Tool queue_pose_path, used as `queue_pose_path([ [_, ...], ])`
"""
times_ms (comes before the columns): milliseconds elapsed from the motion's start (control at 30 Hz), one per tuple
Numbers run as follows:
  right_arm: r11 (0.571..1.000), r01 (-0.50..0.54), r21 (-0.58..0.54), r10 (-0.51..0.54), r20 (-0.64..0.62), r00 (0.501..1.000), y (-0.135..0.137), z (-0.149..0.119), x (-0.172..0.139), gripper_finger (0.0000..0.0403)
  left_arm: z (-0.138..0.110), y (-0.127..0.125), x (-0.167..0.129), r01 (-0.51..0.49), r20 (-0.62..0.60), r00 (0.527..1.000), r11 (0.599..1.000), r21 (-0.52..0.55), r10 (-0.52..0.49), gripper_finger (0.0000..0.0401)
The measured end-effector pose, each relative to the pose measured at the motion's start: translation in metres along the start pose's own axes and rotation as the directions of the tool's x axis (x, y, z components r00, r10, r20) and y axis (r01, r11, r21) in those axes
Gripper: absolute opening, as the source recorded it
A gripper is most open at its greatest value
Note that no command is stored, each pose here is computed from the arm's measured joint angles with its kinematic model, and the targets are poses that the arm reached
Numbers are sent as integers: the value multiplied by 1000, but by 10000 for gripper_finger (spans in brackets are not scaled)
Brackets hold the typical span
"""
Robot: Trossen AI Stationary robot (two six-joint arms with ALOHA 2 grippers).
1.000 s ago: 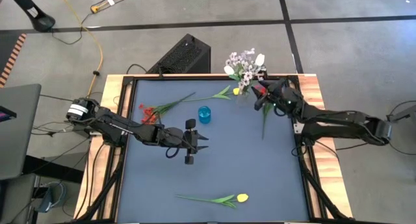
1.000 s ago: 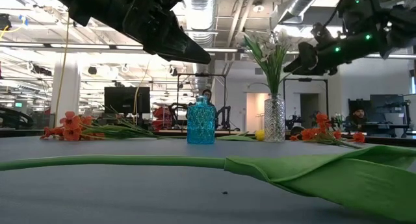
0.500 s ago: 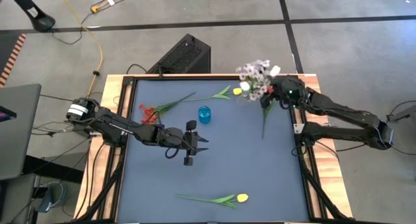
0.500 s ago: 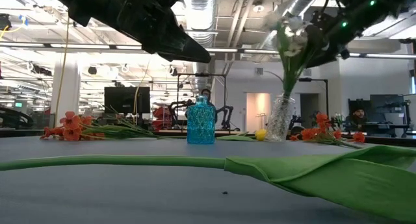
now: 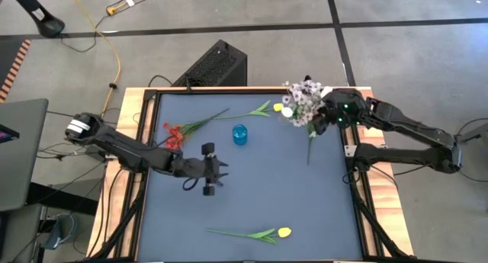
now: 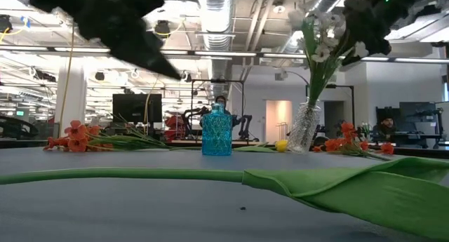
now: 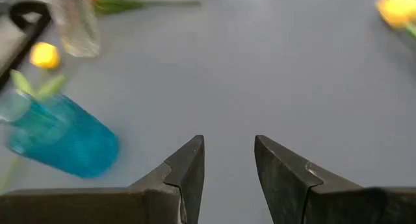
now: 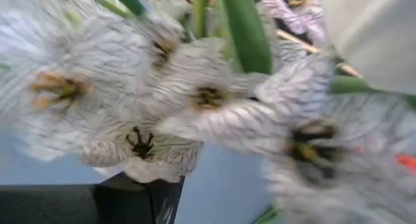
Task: Sort flowers into vase by color
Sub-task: Put the white tulip into the transparent vase
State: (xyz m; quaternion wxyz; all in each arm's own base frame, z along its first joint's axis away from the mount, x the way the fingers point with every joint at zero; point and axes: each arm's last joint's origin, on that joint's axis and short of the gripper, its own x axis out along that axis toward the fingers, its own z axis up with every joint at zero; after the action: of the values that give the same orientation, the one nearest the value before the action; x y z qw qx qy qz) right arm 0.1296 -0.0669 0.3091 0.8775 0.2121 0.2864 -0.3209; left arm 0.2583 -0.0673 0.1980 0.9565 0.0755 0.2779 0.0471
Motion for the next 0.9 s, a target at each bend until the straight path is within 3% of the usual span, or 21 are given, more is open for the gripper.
queue_pose_path([
  [333,986,-152,61,157,-84,984,26,-7,-4,249,-23,7,-45,7,189,982,996,-85,9,125],
  [533,980,-195,27,197,-152,969,42,-14,3,249,-45,11,-59,46,268,963,989,-144,-6,125],
  [733,996,-82,19,83,-104,991,40,-12,8,249,-45,15,-66,58,325,946,984,-171,0,125],
  [900,998,-54,24,56,-83,995,35,-9,7,249,-42,15,-67,66,357,934,981,-180,2,125],
])
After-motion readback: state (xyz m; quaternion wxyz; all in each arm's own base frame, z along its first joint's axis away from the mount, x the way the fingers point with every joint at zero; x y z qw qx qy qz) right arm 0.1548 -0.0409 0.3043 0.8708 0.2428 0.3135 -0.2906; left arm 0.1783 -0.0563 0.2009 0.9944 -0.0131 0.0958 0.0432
